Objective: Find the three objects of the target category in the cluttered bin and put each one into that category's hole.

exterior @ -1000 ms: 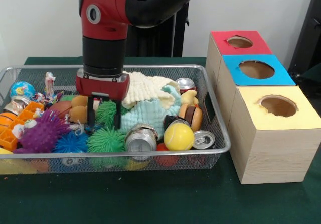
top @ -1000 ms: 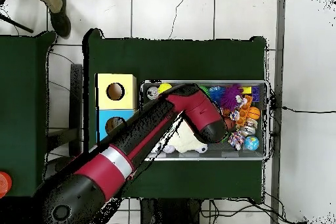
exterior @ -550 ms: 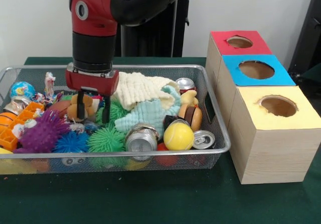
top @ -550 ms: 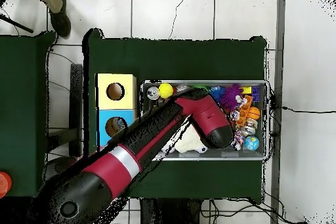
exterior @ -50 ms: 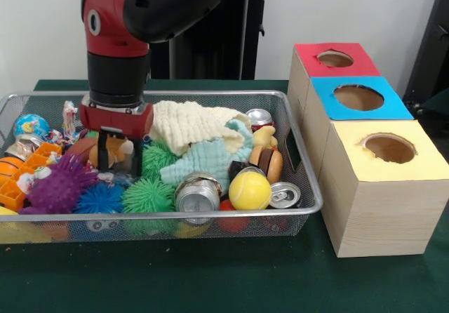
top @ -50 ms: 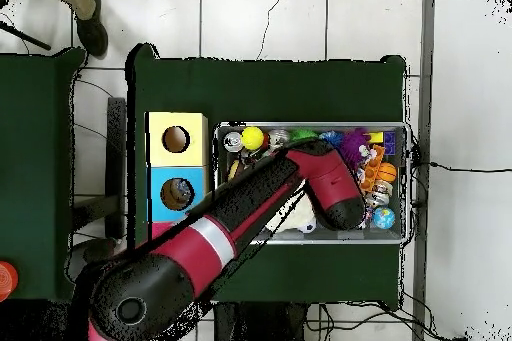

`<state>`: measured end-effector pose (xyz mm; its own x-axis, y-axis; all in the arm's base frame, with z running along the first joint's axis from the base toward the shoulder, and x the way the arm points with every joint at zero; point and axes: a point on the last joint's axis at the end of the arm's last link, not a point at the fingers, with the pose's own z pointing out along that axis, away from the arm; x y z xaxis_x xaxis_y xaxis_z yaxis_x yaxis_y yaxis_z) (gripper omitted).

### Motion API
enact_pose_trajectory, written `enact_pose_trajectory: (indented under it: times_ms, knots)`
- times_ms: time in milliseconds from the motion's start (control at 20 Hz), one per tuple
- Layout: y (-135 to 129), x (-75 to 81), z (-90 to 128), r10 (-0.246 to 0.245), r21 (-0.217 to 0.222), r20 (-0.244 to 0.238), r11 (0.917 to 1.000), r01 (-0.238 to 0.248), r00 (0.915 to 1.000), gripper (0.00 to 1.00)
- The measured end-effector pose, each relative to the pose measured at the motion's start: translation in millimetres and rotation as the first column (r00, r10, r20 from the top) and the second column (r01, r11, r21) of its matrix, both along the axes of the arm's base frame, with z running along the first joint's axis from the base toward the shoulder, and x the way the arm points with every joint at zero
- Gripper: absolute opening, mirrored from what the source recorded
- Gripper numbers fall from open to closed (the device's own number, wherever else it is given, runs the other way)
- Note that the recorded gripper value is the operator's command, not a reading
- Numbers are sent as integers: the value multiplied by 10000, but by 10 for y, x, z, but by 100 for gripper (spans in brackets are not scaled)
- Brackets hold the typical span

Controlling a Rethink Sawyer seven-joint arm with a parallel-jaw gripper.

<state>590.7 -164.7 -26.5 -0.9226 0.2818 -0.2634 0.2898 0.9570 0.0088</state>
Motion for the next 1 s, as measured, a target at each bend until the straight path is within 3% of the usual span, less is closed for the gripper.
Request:
enact_pose_trajectory:
  times_ms: [600,1000]
  knots:
    - [-32,24,-31,-423,502,341,9979,406,9985,100]
    - [-76,85,-84,-1226,1044,984,9882,1123,9876,100]
